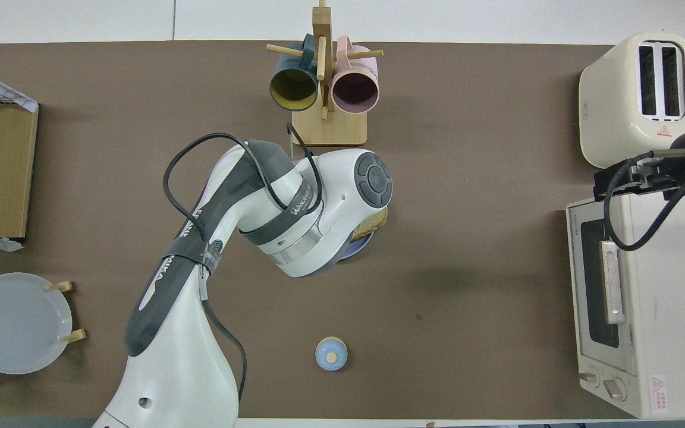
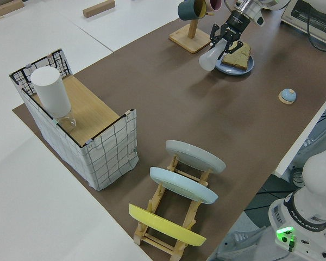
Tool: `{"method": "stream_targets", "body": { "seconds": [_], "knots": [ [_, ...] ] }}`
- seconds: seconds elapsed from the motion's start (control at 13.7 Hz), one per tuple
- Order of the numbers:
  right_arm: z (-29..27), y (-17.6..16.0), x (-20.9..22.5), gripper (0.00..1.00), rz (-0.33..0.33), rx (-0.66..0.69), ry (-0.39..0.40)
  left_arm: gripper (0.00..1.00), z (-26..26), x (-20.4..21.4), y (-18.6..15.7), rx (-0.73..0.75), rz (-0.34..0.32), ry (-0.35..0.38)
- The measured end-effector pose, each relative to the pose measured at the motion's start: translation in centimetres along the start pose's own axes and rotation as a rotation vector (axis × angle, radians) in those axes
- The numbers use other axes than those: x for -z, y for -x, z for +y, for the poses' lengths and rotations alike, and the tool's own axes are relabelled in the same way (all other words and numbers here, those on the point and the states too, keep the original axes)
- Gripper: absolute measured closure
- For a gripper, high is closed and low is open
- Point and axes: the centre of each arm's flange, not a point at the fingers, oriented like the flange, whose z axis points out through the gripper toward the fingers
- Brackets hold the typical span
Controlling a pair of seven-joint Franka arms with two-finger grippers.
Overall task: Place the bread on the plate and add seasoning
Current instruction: 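Move the held bottle over the bread on the plate with the left gripper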
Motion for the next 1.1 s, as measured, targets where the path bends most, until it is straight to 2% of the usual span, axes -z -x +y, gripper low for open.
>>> {"method": "stream_targets", "body": {
  "seconds": [0.66, 0.8, 1.02, 1.1],
  "knots": [
    [-0.5, 0.2, 0.3, 0.0, 0.007, 0.03, 0.001, 0.55, 0.6, 1.3, 0.8, -0.02, -0.187, -0.104],
    [-0.5, 0.2, 0.3, 0.0, 0.007, 0.032, 0.001, 0.55, 0.9, 1.4, 1.2, -0.003, -0.24, -0.114],
    [-0.3, 0.2, 0.3, 0.0, 0.007, 0.029, 0.0, 0.55, 1.9, 1.6, 0.7, -0.007, -0.284, -0.128],
    [-0.3, 0.2, 0.3, 0.0, 0.007, 0.029, 0.0, 0.55, 2.4, 0.8, 0.1, -0.006, -0.323, -0.132]
  ]
}}
